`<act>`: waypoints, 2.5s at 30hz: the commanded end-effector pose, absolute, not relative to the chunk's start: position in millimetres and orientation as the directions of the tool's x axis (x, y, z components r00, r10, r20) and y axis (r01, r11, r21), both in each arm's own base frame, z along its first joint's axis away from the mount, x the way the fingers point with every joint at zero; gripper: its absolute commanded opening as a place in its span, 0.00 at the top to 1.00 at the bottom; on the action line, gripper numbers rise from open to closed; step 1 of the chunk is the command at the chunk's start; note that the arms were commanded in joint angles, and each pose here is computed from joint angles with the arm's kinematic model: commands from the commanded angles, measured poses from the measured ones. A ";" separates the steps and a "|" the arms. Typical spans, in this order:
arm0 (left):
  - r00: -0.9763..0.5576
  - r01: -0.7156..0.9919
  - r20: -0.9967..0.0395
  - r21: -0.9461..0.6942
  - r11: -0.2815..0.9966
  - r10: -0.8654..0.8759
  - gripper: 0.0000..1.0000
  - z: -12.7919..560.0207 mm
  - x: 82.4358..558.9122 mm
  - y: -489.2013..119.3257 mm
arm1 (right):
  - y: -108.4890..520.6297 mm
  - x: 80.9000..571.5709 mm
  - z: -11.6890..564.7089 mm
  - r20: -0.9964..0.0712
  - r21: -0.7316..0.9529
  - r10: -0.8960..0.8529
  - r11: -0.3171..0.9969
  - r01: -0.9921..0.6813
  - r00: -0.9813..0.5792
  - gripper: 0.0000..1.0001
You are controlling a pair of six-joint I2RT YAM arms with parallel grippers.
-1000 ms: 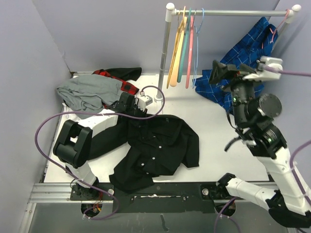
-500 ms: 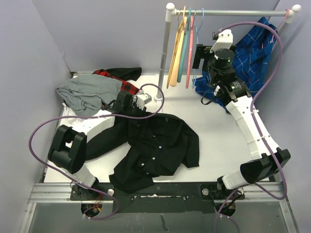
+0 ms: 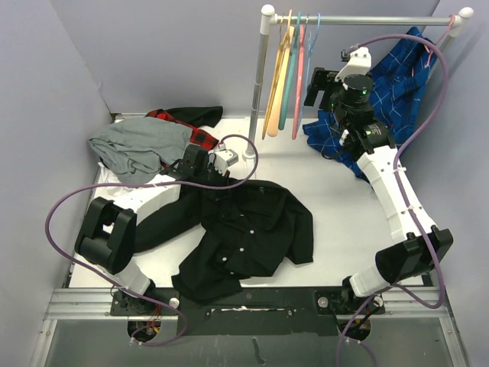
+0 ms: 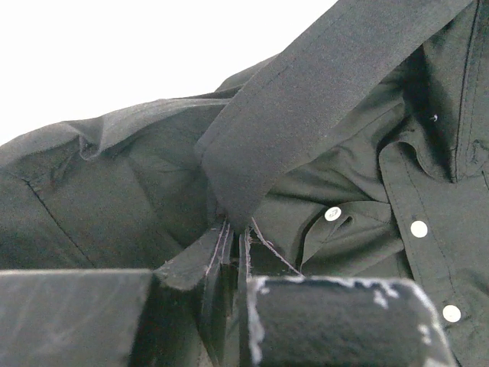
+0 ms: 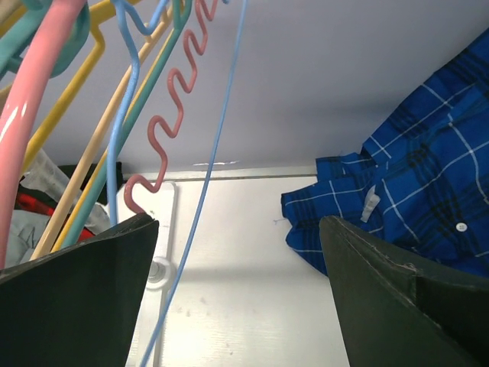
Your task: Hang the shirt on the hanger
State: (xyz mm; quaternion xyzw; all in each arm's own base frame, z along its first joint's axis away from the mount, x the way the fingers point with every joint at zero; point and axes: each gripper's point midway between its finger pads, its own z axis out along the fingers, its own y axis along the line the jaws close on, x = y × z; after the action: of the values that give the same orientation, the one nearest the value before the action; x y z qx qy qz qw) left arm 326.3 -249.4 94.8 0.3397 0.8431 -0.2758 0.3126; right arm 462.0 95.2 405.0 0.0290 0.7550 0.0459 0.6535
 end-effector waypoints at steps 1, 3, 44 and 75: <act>-0.501 0.770 -0.779 -0.202 0.606 0.377 1.00 122.9 332.8 -249.3 | 103.6 458.1 433.5 -0.985 0.169 0.166 0.982 -0.078 -0.049 0.09; -0.500 0.771 -0.778 -0.200 0.605 0.380 1.00 122.0 332.4 -248.8 | 104.9 457.3 433.8 -0.984 0.174 0.170 0.981 -0.086 -0.051 0.08; -0.487 0.777 -0.784 -0.189 0.600 0.385 1.00 124.0 329.2 -246.8 | 147.6 479.9 418.3 -0.937 0.350 0.340 0.914 -0.205 -0.083 0.13; -0.430 0.813 -0.796 -0.136 0.567 0.426 1.00 138.1 326.0 -245.5 | 124.9 388.6 494.3 -0.953 0.289 0.303 0.914 -0.285 0.005 1.00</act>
State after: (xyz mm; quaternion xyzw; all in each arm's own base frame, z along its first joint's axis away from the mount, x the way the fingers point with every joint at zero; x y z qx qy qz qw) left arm 315.8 -241.8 93.9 0.3637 0.8365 -0.2664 0.3114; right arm 428.5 134.2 443.4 0.0138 0.7204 0.1848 0.6684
